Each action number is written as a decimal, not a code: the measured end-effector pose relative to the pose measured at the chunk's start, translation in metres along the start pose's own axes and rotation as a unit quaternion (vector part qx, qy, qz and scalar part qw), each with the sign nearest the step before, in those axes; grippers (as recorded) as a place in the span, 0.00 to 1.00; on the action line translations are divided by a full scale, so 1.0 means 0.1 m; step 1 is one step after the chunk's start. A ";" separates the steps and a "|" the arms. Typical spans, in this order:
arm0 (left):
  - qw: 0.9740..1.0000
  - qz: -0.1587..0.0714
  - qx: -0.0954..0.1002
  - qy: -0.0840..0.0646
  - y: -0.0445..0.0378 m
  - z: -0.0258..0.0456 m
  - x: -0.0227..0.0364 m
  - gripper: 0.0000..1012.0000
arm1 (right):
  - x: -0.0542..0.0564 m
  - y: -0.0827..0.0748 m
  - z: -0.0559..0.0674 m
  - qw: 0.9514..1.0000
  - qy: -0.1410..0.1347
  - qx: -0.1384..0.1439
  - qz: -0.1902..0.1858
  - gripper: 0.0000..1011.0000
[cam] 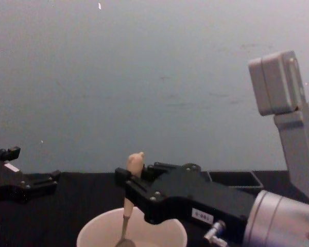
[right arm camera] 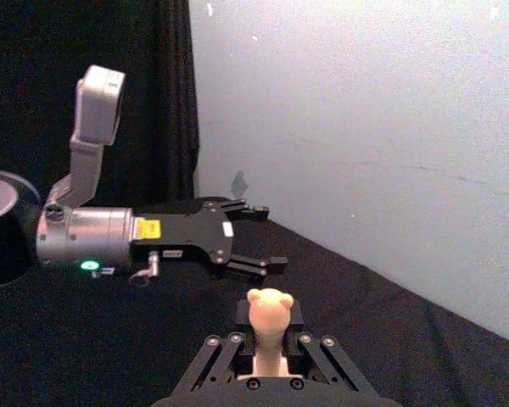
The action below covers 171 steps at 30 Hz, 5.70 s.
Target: Pick up the stirring spoon with one hand, stir inside the cup, then place it back in its original position.
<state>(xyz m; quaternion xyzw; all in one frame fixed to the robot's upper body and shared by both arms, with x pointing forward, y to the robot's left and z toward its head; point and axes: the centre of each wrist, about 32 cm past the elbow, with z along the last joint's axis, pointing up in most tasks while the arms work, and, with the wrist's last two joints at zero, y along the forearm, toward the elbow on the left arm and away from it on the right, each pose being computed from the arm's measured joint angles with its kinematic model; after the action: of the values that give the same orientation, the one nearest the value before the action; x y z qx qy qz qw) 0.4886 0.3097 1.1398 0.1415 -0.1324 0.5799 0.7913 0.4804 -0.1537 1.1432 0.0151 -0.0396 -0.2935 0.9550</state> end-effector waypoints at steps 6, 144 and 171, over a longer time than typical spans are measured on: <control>1.000 0.000 0.000 0.000 0.000 0.000 0.000 0.99 | 0.03 0.07 0.00 1.000 -0.001 0.003 -0.011 0.20; 1.000 0.000 0.000 0.000 0.000 0.000 0.000 0.99 | 0.42 -0.82 0.95 0.992 -0.036 0.052 -0.112 0.20; 1.000 0.000 0.000 0.000 0.000 0.000 0.000 0.99 | 0.44 -0.68 0.65 0.989 -0.014 -0.035 -0.145 0.20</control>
<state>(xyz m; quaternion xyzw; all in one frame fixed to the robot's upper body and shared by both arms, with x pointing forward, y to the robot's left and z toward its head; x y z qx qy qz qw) 0.4886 0.3097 1.1398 0.1415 -0.1324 0.5799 0.7913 0.4739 -0.2349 1.2070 -0.0165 -0.0401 -0.4299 0.9018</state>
